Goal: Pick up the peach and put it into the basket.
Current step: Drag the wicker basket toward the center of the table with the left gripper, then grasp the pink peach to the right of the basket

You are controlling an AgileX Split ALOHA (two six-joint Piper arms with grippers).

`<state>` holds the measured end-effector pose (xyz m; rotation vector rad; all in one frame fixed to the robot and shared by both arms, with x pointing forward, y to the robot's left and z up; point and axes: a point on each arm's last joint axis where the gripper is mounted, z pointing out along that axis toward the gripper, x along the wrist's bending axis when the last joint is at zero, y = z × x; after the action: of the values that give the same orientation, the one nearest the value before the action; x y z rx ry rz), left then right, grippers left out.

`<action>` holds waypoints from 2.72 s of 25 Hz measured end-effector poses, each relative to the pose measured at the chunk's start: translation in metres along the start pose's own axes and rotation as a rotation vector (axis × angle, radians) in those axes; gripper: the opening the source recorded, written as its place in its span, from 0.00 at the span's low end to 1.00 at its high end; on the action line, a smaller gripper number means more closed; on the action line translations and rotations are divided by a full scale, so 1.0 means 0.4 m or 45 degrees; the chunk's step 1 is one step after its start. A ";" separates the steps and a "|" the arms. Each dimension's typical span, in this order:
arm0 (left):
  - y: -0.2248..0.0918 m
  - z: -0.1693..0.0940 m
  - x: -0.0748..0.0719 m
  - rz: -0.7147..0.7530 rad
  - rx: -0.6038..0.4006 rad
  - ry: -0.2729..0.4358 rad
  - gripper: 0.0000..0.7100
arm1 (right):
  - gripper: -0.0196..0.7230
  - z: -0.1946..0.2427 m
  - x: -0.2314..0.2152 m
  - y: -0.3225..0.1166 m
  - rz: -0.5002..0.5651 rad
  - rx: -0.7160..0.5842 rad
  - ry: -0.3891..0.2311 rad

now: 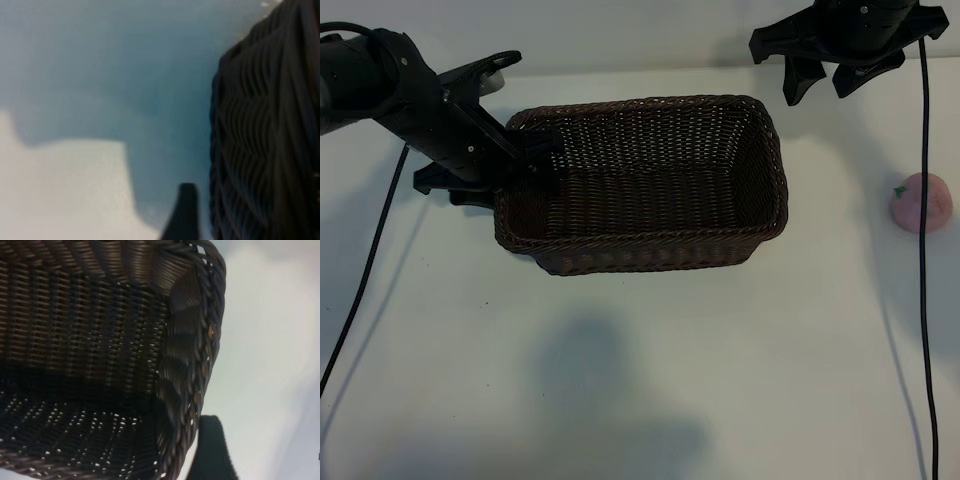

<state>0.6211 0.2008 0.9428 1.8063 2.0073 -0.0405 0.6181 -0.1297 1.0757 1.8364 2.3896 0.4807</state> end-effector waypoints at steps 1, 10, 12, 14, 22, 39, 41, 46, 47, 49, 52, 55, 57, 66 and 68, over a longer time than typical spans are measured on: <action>0.000 -0.010 -0.003 -0.002 -0.004 -0.004 0.96 | 0.69 0.000 0.000 0.000 0.000 0.000 0.000; 0.000 -0.195 -0.031 0.128 -0.160 0.054 0.94 | 0.69 0.000 0.000 0.000 0.001 0.000 0.000; -0.005 -0.235 -0.035 0.147 -0.187 0.071 0.93 | 0.69 0.000 0.000 0.000 0.001 0.000 0.000; -0.010 -0.275 -0.040 0.167 -0.229 0.082 0.92 | 0.69 0.000 0.000 0.000 0.001 0.000 0.000; -0.015 -0.338 -0.054 0.184 -0.314 0.059 0.90 | 0.69 0.000 0.000 0.000 0.003 0.000 0.000; -0.015 -0.339 -0.053 0.188 -0.313 0.063 0.84 | 0.69 -0.001 -0.020 0.002 0.015 -0.015 -0.109; -0.016 -0.338 -0.053 0.187 -0.307 0.064 0.84 | 0.69 0.000 -0.027 0.003 0.011 -0.018 -0.138; -0.020 -0.337 -0.052 0.186 -0.283 0.068 0.84 | 0.69 0.079 -0.090 -0.045 0.064 0.128 -0.191; -0.021 -0.337 -0.052 0.186 -0.279 0.069 0.84 | 0.69 0.101 -0.111 -0.057 0.085 0.150 -0.199; -0.023 -0.337 -0.051 0.186 -0.267 0.071 0.84 | 0.69 0.145 -0.157 -0.087 0.134 0.193 -0.207; -0.024 -0.337 -0.051 0.185 -0.262 0.072 0.84 | 0.69 0.198 -0.224 -0.134 0.216 0.245 -0.181; -0.024 -0.337 -0.051 0.186 -0.265 0.072 0.84 | 0.68 0.240 -0.270 -0.176 0.268 0.248 -0.156; -0.023 -0.337 -0.051 0.186 -0.268 0.071 0.84 | 0.67 0.258 -0.282 -0.192 0.274 0.235 -0.158; -0.018 -0.338 -0.053 0.190 -0.300 0.066 0.84 | 0.66 0.263 -0.305 -0.163 0.285 0.033 -0.230; -0.017 -0.338 -0.053 0.191 -0.305 0.065 0.84 | 0.66 0.262 -0.309 -0.155 0.277 -0.013 -0.250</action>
<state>0.5755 0.2213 1.0705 1.8110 1.8156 0.2822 0.6215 -0.2419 0.9430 2.0455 2.0711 0.3106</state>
